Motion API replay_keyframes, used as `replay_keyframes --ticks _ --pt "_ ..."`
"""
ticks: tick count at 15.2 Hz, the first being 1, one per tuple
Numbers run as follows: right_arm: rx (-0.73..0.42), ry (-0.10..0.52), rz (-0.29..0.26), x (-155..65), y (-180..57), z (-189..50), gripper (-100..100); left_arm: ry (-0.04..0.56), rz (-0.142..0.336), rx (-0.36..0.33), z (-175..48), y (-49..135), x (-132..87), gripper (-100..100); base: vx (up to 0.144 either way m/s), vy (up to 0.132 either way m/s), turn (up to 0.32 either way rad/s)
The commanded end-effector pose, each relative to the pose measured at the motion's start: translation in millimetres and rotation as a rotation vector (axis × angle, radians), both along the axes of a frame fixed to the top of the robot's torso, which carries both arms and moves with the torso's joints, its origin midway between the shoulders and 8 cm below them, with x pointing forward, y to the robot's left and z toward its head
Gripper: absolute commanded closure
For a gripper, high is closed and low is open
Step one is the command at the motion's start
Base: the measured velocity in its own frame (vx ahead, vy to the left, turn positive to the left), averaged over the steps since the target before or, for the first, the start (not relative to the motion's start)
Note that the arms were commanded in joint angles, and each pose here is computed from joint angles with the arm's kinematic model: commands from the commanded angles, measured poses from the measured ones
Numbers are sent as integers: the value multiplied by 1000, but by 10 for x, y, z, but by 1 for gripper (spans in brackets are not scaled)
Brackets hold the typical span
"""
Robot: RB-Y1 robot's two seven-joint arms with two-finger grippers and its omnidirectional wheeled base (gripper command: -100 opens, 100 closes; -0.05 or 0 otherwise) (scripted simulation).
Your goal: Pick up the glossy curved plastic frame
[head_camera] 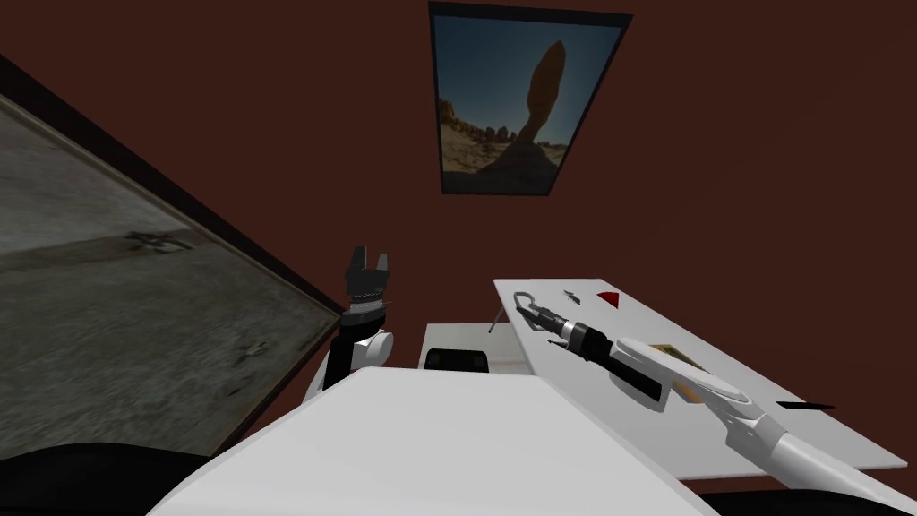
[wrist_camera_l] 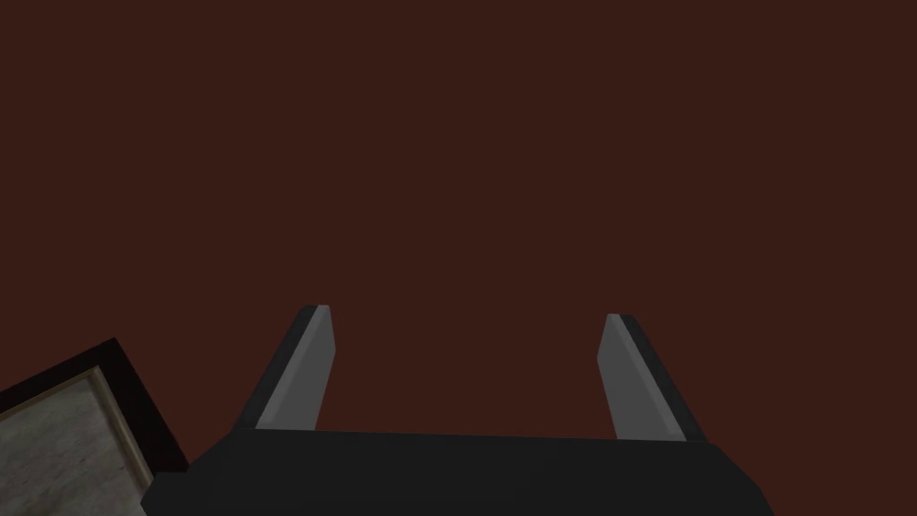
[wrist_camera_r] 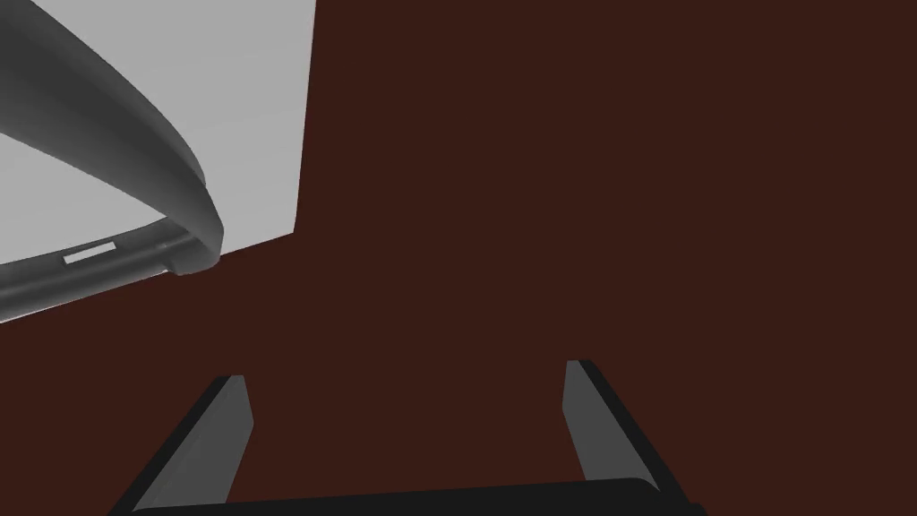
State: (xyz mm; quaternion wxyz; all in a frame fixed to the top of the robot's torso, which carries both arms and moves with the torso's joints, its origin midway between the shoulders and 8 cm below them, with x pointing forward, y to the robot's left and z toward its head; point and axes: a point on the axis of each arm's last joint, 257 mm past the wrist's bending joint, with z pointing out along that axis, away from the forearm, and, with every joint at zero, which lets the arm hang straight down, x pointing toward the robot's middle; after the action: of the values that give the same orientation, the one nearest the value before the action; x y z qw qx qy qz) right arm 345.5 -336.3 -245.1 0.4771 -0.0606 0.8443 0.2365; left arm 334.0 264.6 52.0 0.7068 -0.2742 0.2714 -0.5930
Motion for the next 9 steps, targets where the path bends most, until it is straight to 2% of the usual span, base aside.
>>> replay_keyframes --ticks 1,6,7,9 --pt "-64 37 7 -62 -142 -113 -100 0 0 0 0 0 0 0 21 -9 46" --pt "-159 77 40 -116 -319 -179 -100 0 0 0 0 0 0 0 19 -7 41" --pt "-205 106 44 -177 -441 -263 -100 0 0 0 0 0 0 0 22 -12 58" --pt "-225 110 57 -173 -465 -248 -100 0 0 0 0 0 0 0 20 -12 42"
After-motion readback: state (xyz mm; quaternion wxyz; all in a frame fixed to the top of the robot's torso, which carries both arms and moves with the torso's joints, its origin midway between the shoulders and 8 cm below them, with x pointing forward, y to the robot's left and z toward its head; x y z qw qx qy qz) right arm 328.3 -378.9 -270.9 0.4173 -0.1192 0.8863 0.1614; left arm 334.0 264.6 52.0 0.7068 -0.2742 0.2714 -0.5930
